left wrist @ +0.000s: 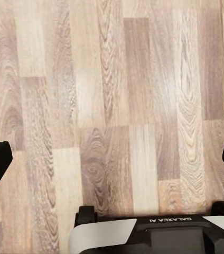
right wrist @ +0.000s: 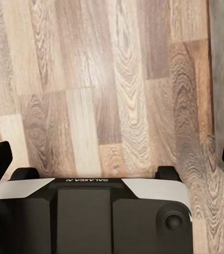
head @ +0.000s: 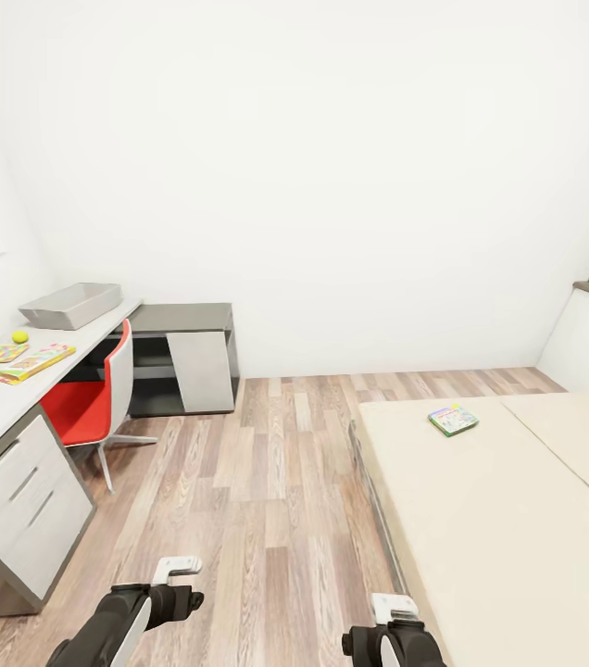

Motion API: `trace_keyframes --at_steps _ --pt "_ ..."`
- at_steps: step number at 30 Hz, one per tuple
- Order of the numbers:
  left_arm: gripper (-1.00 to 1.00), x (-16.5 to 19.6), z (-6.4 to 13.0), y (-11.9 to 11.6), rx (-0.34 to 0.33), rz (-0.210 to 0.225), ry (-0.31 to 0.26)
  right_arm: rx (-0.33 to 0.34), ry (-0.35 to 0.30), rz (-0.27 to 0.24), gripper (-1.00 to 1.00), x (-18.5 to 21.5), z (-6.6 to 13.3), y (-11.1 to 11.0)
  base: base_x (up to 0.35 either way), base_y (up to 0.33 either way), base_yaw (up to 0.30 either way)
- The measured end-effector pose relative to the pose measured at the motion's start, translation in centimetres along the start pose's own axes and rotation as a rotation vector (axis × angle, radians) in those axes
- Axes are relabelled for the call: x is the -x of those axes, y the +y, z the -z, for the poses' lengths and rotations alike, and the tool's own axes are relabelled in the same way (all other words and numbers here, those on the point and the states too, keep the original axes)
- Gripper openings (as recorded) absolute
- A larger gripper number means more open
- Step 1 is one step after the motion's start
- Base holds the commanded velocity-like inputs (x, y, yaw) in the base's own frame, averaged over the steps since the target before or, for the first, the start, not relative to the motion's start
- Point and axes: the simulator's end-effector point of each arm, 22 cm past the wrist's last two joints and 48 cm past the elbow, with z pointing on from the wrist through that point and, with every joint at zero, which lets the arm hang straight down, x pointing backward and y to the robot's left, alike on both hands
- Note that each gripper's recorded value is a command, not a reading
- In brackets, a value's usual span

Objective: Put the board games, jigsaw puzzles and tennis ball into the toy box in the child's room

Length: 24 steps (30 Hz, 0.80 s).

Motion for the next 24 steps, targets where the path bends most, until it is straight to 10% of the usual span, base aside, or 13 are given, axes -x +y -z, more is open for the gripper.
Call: trace_keyframes --at_steps 24 --pt "1.0 -0.01 -0.01 -0.12 -0.001 0.001 0.0 0.0 -0.001 0.0 1.0 0.01 0.0 0.02 -0.024 -0.009 0.0"
